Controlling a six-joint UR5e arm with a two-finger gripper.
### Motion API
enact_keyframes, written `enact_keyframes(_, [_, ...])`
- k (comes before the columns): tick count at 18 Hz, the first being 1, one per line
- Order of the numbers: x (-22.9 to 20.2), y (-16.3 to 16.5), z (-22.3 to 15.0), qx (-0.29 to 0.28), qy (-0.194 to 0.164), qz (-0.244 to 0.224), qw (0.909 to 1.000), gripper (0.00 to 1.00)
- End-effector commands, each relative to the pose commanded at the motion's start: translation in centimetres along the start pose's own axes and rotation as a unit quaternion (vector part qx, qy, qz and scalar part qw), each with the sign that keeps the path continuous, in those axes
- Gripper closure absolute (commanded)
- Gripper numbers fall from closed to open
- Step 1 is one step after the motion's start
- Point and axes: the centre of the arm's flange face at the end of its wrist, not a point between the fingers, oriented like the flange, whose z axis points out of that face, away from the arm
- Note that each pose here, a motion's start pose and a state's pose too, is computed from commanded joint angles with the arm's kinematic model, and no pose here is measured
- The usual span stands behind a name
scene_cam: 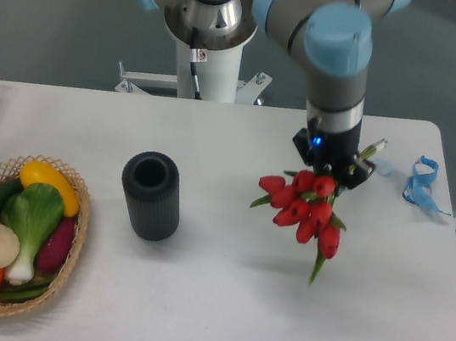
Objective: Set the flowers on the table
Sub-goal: 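Carry the tulip bouquet away from the ribbon and lower it to the table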
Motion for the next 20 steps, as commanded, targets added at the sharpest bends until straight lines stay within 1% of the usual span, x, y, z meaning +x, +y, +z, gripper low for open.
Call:
enact_keyframes(2, [-0.7, -0.8, 2.4, -0.004, 0.014, 0.008, 0.9999, 0.63])
enact_keyframes(7, [-2.2, -3.2, 7.0, -0.012, 0.035, 0.019, 0.9992, 0.63])
enact_keyframes(13, [-3.0, -4.2, 11.0, -0.019, 0.052, 0.019, 0.9983, 0.63])
enact_keyframes(16, [-3.0, -4.5, 11.8, -0.017, 0.045, 0.016, 0.9987, 0.63])
enact_keyframes(17, [-2.8, -4.5, 12.0, -0.017, 0.046, 0.018, 0.9986, 0.59])
enact_keyframes(19, [-2.9, -4.6, 11.8, -0.015, 0.041, 0.022, 0.9988, 0.1])
enact_keyframes(20, [-3.0, -4.5, 11.5, -0.014, 0.039, 0.022, 0.9989, 0.05])
